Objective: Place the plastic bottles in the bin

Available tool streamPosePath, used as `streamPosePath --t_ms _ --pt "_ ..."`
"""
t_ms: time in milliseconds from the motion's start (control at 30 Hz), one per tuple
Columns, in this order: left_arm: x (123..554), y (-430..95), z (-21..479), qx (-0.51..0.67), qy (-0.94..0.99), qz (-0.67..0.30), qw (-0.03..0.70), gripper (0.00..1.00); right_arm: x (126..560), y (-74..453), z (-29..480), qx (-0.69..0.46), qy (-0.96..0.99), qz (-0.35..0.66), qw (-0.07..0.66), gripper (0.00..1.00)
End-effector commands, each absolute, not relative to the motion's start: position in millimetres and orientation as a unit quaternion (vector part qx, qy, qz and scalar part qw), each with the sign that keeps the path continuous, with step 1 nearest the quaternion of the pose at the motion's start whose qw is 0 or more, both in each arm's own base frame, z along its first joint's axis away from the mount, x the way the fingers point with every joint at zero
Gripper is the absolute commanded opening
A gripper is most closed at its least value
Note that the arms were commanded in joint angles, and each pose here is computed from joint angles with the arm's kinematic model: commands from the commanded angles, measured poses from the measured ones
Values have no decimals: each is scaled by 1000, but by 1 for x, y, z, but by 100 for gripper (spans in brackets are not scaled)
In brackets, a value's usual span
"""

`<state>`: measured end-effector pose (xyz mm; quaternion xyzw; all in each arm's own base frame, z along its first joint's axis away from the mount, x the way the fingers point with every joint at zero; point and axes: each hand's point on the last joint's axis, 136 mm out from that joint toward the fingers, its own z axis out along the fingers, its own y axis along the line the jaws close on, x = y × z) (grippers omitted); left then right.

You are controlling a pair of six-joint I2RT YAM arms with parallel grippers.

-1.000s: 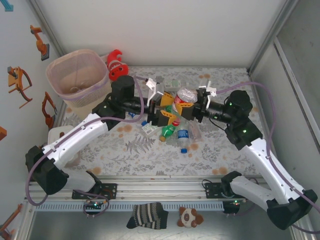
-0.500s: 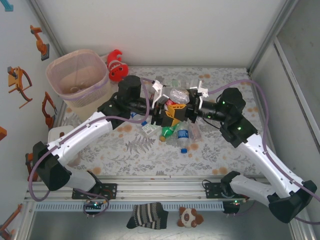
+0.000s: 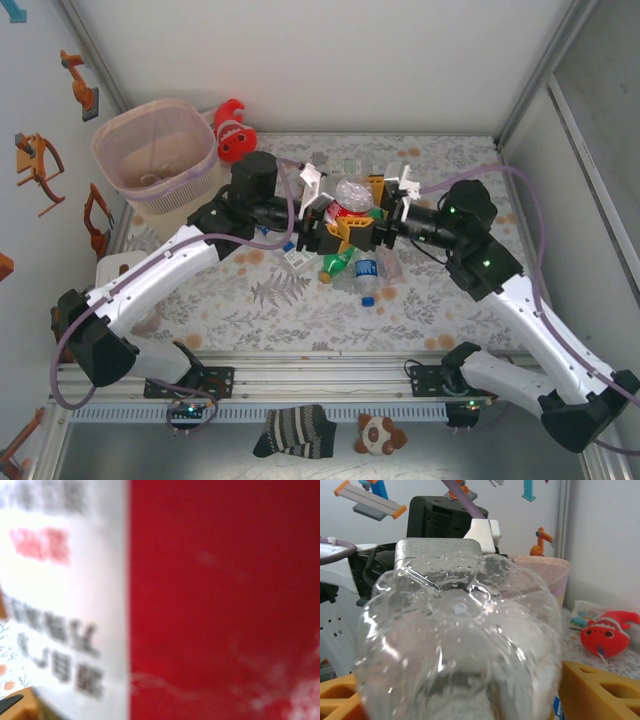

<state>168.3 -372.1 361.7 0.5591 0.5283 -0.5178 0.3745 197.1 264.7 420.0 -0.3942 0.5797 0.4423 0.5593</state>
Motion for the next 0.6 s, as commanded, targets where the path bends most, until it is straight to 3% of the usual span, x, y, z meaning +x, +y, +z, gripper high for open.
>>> streamPosePath --t_ms 0,267,567 --pt "169 -359 377 563 517 -504 402 49 197 248 434 -377 578 405 600 78" --pt "211 -338 379 510 579 -437 462 48 195 237 432 -369 590 383 608 79" --pt "279 -289 388 391 681 -297 543 47 203 236 428 -354 603 373 609 78"
